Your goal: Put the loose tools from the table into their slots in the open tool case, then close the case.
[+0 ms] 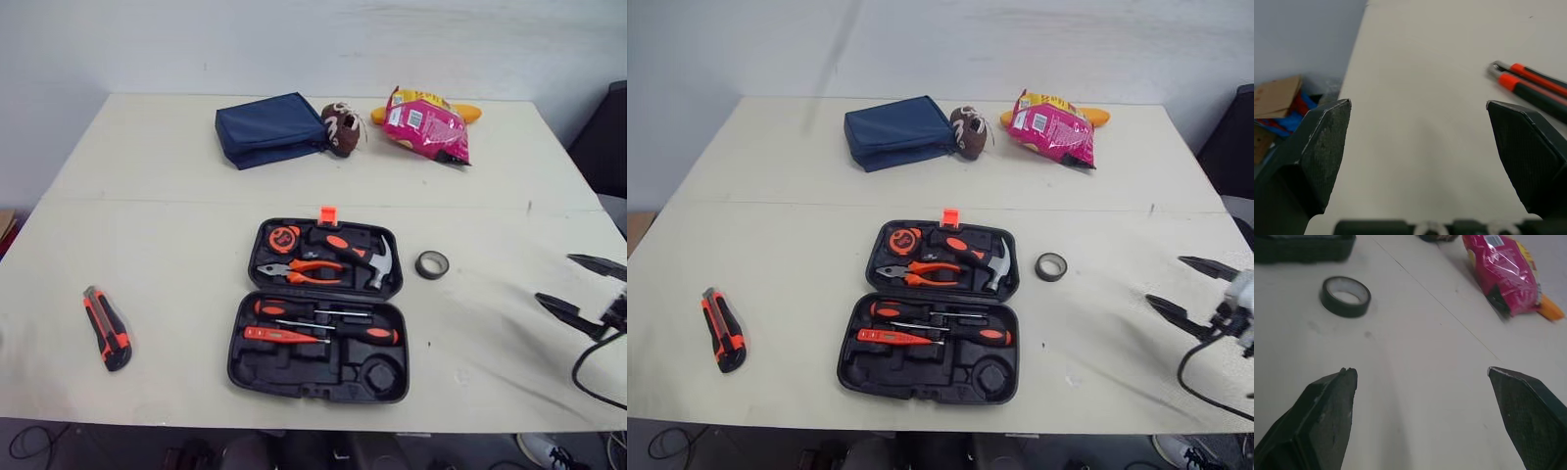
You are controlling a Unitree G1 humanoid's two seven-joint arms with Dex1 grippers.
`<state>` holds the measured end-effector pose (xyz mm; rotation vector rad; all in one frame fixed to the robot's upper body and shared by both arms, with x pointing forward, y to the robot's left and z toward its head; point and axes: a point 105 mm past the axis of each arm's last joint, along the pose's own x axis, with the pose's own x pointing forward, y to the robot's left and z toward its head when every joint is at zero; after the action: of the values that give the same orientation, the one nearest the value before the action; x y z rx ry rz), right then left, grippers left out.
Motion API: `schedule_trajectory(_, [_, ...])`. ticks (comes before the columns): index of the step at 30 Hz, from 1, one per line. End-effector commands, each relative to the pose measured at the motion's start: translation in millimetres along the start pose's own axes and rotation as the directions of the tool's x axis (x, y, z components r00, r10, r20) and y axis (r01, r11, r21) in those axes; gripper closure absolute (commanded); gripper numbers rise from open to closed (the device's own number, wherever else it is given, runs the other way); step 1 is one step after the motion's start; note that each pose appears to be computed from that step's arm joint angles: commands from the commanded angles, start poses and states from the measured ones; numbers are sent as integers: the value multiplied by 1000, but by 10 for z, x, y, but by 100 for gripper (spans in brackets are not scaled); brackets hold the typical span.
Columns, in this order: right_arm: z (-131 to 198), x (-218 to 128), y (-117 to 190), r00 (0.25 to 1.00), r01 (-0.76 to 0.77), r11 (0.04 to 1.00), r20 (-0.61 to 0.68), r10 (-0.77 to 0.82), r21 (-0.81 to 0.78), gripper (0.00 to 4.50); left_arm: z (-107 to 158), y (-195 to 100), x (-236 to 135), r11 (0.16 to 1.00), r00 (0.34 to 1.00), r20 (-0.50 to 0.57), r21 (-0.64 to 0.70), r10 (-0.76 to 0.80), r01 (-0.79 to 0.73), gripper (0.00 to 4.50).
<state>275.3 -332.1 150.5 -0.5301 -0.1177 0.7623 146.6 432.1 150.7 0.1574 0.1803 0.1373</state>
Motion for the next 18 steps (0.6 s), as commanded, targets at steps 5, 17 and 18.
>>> schedule_trajectory(5, [553, 609, 298, 937, -213, 976, 276, 214, -32, 0, 301, -509, 56, 995, 999, -25, -93, -40, 38, 1])
schedule_trajectory(17, [1148, 1099, 837, 677, -510, 846, 533, 508, -158, 0, 51, -1194, 25, 954, 936, -330, -222, 121, -201, 1])
schedule_trajectory(18, [1171, 1113, 874, 657, -526, 832, 538, 528, -175, 0, 22, -1189, 48, 945, 927, -344, -227, 149, -236, 1])
